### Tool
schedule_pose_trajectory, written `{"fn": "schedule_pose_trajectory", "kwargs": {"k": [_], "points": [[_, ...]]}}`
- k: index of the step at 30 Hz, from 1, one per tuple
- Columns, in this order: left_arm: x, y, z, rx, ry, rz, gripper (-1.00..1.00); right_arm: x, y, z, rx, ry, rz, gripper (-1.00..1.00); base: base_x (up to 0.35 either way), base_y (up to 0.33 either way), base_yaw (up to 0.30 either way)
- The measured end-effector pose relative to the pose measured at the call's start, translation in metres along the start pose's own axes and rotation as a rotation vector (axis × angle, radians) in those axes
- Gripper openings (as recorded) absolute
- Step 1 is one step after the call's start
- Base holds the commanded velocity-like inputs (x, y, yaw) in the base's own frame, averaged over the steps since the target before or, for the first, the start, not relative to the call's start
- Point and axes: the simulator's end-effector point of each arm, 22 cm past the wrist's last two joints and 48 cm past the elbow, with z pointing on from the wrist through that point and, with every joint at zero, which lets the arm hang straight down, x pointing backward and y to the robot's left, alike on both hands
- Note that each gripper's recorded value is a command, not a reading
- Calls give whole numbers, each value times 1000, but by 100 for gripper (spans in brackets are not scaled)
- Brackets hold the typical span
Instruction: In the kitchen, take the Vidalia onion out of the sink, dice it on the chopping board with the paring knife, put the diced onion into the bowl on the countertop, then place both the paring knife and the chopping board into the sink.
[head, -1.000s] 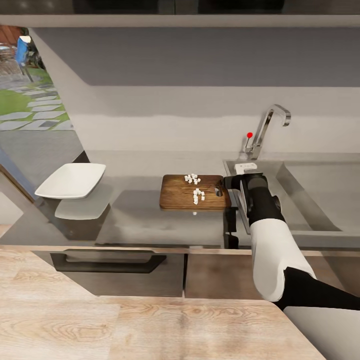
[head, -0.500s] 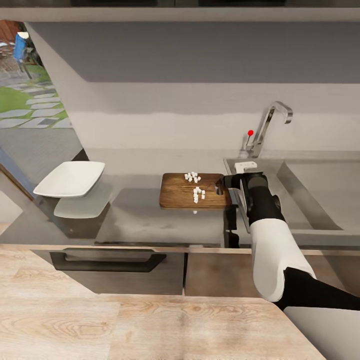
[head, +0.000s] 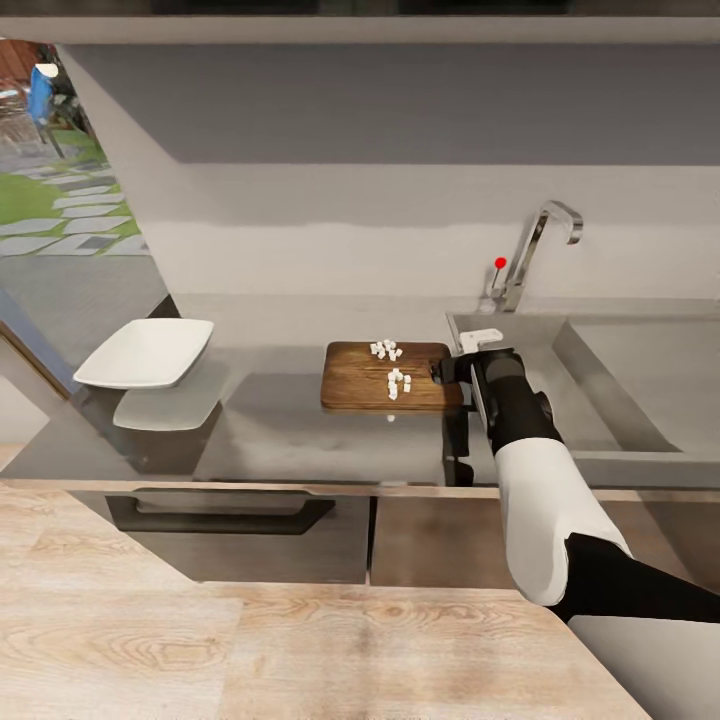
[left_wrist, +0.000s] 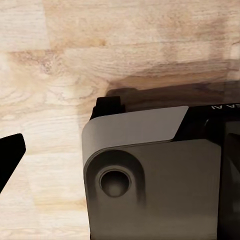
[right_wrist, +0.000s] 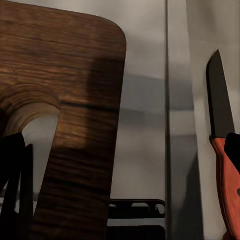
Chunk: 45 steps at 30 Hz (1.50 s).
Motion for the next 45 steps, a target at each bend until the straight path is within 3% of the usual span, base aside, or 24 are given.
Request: {"fn": "schedule_pose_trajectory", "kwargs": {"k": [19, 20, 45], "points": [[1, 0, 0, 0, 3, 0, 100, 0, 1, 1, -4, -3, 10, 100, 0, 0, 0], [1, 0, 0, 0, 3, 0, 100, 0, 1, 1, -4, -3, 10, -100, 0, 0, 0], [1, 0, 0, 0, 3, 0, 100, 0, 2, 1, -8, -4, 16, -100, 0, 0, 0]]}}
